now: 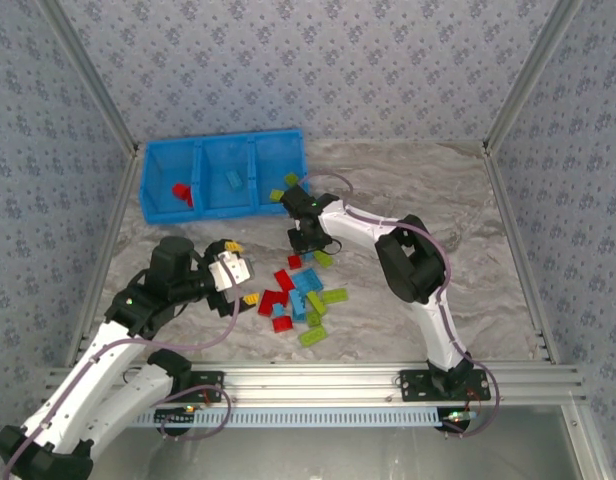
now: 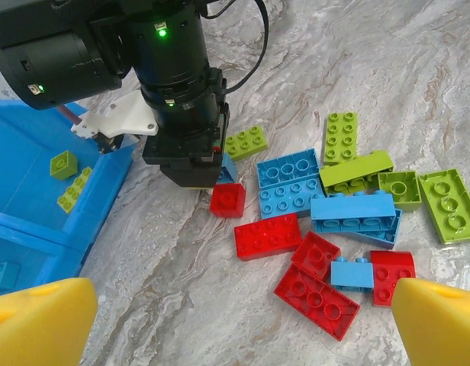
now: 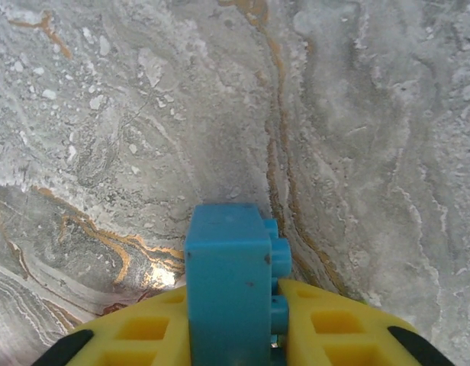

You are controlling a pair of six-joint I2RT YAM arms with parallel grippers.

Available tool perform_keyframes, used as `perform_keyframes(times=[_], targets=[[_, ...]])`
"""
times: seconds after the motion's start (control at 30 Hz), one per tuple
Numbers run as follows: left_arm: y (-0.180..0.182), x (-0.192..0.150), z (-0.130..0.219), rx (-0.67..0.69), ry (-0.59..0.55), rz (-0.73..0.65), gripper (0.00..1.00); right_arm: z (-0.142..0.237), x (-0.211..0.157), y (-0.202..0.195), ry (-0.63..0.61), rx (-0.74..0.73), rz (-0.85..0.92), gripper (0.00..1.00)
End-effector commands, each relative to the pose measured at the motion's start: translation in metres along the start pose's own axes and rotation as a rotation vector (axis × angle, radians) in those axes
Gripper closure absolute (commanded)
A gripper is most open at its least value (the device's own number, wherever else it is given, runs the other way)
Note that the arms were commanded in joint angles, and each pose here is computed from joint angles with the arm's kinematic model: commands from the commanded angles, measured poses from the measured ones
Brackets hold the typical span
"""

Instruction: Sort the legos into containers by color

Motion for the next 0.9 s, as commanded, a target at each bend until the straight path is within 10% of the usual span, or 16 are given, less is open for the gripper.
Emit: perform_keyframes(times=[0.0,0.23,0.43,0.87], targets=[[0.009,0.002,0.004,0.083,-0.011,0.012,0.01,0.044,0.009,0.003,-0.100,0.032,-0.017,0.75],[0.068,-0.011,0.031,0.587,0.033,0.466,0.01,0.145,0.012,0.041,-0.406,0.462,0.073,0.80],[0.110,-0.048,0.053,0.845,0.201,0.882,0.04,0.145,0.030,0.083,-0.632,0.516,0.160,0.81],[0.107,-0.068,0.044,0.874,0.300,0.857,0.03,0.062,0.114,0.144,-0.757,0.264,0.251,0.74]])
Point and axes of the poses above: each hand's point on the last joint's axis, 136 mm out from that joint toward the fingers, its own z axis back along the fingers, its own y axis along the line the jaws close on, x = y × z, the point moved 10 cm from there along z, back along the fingers, and after that the axes turned 15 degrees about -z, right-handed, at the moved point
